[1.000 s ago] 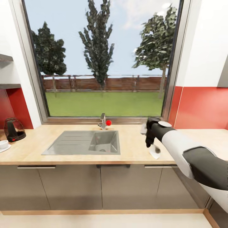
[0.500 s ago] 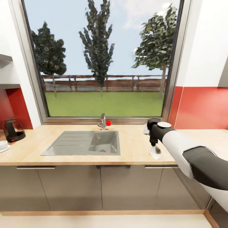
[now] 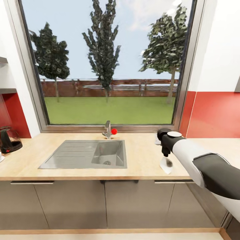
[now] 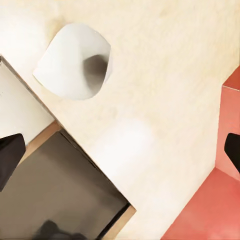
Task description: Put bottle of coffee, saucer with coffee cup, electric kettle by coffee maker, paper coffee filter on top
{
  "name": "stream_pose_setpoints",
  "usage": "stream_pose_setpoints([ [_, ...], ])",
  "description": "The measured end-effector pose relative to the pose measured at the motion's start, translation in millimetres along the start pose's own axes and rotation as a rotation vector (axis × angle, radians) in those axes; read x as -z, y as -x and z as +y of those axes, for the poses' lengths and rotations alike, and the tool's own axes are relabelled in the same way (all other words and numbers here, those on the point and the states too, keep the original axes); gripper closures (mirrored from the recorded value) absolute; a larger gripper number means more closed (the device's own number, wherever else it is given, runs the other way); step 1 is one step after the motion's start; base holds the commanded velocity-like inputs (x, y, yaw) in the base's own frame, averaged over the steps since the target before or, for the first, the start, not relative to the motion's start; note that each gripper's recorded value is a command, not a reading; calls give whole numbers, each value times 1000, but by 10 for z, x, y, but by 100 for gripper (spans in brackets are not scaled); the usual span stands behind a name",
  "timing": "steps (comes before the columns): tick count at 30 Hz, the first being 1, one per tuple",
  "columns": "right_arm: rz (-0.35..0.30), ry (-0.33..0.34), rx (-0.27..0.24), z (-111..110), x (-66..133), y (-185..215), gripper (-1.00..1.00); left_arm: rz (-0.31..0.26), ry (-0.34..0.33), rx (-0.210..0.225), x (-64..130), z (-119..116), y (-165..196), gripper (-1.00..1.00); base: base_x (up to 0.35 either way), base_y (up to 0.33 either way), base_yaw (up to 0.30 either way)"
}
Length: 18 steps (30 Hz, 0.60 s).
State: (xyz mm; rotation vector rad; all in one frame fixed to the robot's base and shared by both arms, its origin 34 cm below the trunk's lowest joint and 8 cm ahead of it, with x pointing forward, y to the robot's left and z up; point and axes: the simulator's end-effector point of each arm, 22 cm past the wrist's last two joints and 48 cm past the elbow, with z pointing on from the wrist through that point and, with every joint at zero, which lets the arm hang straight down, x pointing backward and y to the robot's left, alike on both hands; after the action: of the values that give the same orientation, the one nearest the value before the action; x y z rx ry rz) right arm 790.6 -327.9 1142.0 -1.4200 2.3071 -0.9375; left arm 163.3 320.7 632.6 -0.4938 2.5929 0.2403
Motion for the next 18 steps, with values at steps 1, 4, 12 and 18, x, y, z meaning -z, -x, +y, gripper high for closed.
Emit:
stream_pose_setpoints([
  [1,2,2,0,9,-7,-7,-100,0,0,0,0,-1,-1,-100,3,0,0],
  [4,8,19,-2,67,-46,-43,-100,0,2,3,0,8,0,-100,1,0,0],
  [12,21,8,0,82,-109,-87,-100,-1,-7,4,-9,-13,2,-100,0,0,0],
  [18,30,-11,0,101,-212,-114,-100,0,-9,4,-62,-29,-9,-100,0,0,0],
])
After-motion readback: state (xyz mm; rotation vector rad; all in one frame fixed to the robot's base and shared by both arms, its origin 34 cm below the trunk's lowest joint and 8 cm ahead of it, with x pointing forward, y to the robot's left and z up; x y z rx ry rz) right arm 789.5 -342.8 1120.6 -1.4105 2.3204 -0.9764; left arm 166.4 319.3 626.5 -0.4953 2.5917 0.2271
